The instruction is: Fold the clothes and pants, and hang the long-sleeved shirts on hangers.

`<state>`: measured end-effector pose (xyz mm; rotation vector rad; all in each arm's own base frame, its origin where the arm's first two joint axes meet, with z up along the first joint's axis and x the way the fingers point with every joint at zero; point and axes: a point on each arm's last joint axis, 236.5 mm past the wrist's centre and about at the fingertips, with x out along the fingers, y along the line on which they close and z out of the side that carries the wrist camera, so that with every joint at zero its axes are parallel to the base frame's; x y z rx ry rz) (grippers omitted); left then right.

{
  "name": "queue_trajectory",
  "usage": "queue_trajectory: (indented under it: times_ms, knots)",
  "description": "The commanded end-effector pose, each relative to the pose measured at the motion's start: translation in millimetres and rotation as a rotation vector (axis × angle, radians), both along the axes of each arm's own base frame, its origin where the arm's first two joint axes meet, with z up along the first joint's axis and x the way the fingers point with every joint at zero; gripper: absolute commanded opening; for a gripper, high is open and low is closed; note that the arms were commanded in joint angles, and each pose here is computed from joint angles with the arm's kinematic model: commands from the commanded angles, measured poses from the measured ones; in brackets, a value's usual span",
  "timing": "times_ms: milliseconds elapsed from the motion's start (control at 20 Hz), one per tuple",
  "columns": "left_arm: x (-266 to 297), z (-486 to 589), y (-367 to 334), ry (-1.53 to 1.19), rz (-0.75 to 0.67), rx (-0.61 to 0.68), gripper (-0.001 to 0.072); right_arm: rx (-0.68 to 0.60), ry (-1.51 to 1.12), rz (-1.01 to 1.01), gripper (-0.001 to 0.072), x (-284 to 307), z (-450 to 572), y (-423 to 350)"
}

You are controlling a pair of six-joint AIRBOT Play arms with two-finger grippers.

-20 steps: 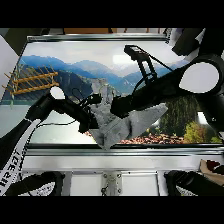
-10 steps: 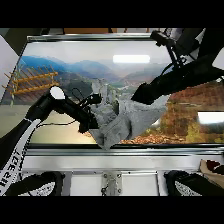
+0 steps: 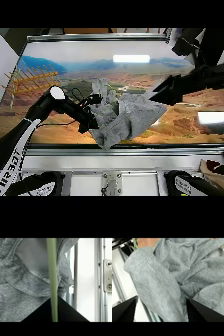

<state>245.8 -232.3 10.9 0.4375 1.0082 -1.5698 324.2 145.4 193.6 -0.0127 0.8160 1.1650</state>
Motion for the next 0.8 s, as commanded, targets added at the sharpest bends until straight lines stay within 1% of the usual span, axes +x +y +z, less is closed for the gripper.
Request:
queue_trajectory:
  times_ms: [0,200,500,750]
  knots:
    - [-0.3,-0.3,0.4,0.002,-0.001,0.001,0.0013,0.183,-0.162,0.061,0.0656,-3.7,-7.3,-39.8]
    - [-0.6,-0.3,0.4,0.003,-0.002,0.001,0.0013,0.213,-0.192,0.084,0.0656,-13.2,-44.1,-56.8]
    - [-0.7,-0.4,0.6,0.003,-0.002,0.002,0.0013,0.275,-0.131,0.151,0.0656,-16.1,-70.8,-48.6]
    - [-0.6,-0.4,0.6,0.003,-0.002,0.002,0.0013,0.301,-0.107,0.219,0.0656,-16.6,-85.2,-33.1]
